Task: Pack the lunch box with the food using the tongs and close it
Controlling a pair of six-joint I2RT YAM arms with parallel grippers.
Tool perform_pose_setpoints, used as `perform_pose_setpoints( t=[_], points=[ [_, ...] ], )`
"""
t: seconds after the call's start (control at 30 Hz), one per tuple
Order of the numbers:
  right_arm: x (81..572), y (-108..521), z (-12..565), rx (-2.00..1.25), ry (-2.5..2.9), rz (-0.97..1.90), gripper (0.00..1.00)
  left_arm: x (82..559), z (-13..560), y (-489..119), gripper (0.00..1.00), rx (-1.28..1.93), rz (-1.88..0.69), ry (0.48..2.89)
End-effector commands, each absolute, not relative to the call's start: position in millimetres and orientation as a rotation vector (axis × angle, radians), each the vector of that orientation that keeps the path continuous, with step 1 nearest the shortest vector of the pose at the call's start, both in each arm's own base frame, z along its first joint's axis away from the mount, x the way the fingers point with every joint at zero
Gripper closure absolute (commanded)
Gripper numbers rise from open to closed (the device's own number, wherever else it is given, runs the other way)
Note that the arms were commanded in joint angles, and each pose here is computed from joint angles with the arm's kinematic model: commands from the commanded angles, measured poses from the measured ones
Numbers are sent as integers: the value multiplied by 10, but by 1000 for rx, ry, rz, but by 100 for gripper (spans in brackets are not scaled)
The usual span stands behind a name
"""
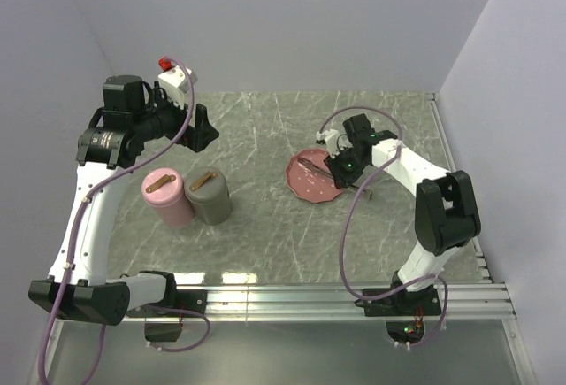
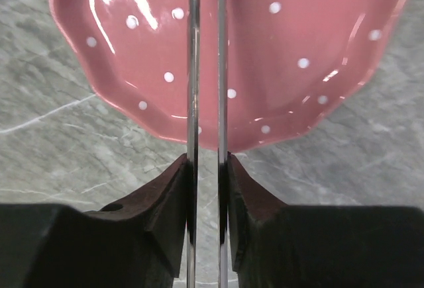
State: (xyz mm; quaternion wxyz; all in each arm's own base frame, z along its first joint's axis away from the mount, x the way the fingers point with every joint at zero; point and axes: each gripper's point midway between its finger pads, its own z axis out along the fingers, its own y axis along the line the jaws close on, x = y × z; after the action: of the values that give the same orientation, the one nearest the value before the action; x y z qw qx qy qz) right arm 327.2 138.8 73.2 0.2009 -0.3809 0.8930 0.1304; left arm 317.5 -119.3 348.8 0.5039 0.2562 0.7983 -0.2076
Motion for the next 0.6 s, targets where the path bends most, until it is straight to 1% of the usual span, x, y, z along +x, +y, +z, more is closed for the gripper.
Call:
perform_pose_setpoints(
  t=[0.0, 0.07, 0.33, 0.37, 0.47, 0.5, 0.57],
  points=[
    [3303, 1321, 573, -1109, 2522, 281, 66, 3138, 3640, -1222, 1, 614, -519, 1868],
    [3304, 1317, 513, -1117, 2543, 279, 64, 3137, 3648, -1209, 1, 611, -512, 1867],
    [3295, 1332, 406, -1146, 2569, 272, 53, 3151, 3629, -1208, 1, 610, -511, 1869],
    [3294, 1335, 406, -1144, 2569, 274, 47, 3156, 3626, -1202, 1, 607, -509, 1870],
    [3313, 1359, 440, -1148, 2554, 269, 45, 3167, 3611, -1197, 1, 592, -513, 1877],
    [3311, 1370, 448, -1150, 2552, 273, 39, 3167, 3610, -1198, 1, 591, -514, 1878],
    [3336, 1386, 474, -1148, 2545, 269, 37, 3184, 3588, -1192, 1, 588, -517, 1887]
  ],
)
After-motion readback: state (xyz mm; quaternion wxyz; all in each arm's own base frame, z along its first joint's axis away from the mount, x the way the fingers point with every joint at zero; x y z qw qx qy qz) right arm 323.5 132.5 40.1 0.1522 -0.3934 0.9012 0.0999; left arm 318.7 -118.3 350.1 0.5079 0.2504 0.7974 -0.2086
